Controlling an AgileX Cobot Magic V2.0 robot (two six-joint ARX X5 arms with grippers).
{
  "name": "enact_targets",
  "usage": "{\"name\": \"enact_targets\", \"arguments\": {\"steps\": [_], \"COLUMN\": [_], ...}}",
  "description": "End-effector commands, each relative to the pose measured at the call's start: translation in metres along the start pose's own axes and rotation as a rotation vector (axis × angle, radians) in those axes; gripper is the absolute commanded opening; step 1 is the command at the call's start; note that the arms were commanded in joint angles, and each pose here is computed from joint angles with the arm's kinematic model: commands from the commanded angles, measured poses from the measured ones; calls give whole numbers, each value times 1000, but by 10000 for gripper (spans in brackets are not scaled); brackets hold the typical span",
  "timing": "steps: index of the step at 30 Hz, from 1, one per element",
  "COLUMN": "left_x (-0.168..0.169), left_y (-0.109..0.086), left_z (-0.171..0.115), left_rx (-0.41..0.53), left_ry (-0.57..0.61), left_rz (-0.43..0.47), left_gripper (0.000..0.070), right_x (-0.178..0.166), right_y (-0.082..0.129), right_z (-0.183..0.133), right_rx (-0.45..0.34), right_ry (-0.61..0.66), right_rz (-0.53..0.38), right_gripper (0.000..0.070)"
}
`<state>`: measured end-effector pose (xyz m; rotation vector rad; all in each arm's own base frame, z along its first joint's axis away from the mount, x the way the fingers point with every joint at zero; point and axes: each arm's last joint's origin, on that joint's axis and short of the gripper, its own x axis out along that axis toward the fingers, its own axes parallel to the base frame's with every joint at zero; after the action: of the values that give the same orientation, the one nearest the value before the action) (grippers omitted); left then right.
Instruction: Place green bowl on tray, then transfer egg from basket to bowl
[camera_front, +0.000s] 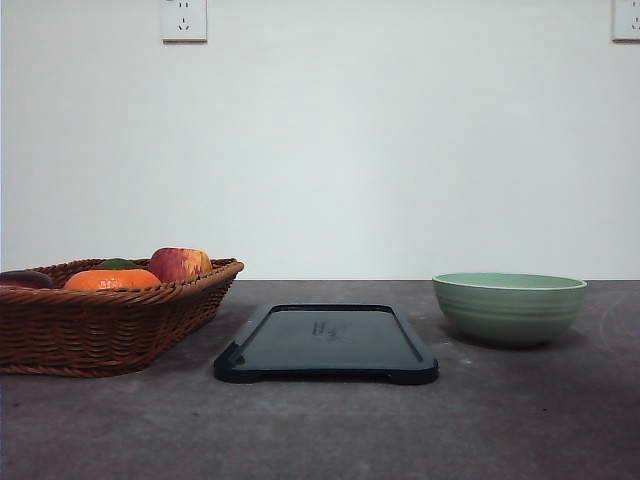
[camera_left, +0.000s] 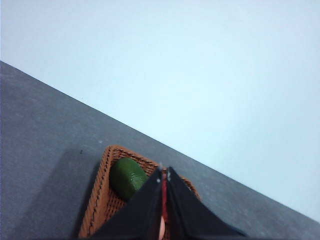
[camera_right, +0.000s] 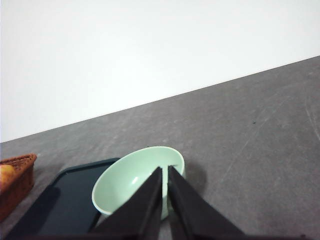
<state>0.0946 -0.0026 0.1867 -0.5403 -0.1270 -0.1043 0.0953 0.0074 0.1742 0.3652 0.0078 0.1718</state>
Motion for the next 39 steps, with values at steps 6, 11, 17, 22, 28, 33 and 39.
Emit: {"name": "enact_targets", "arguments": {"steps": [6,11,17,22,28,33,39], "left_x": [-2,2,18,39,69,94,119], "left_y": [-17,-30,-45,-55,-59,-63,-70], "left_z": [27,49,73,89,95,92,86], "left_rx": [96,133,125,125,153,182,195], "left_ry": [-37,36,168,281,448,599,786], "left_rz": [-21,18,30,39,59,57,74], "left_gripper": [1,1,1,1,1,0,0], "right_x": [-4,-1,14,33,63,91,122], "right_y": [13,22,30,36,41,44,44], "right_z": [31,55,76,90,99,100,96], "right_rx": [3,-6,-31,-64,-96,-88,-66], "right_ry": [-56,10,158,284,414,519,664], "right_rz": [27,25,46,56,66,60,30], "right_gripper": [7,7,7,7,7,7,7]}}
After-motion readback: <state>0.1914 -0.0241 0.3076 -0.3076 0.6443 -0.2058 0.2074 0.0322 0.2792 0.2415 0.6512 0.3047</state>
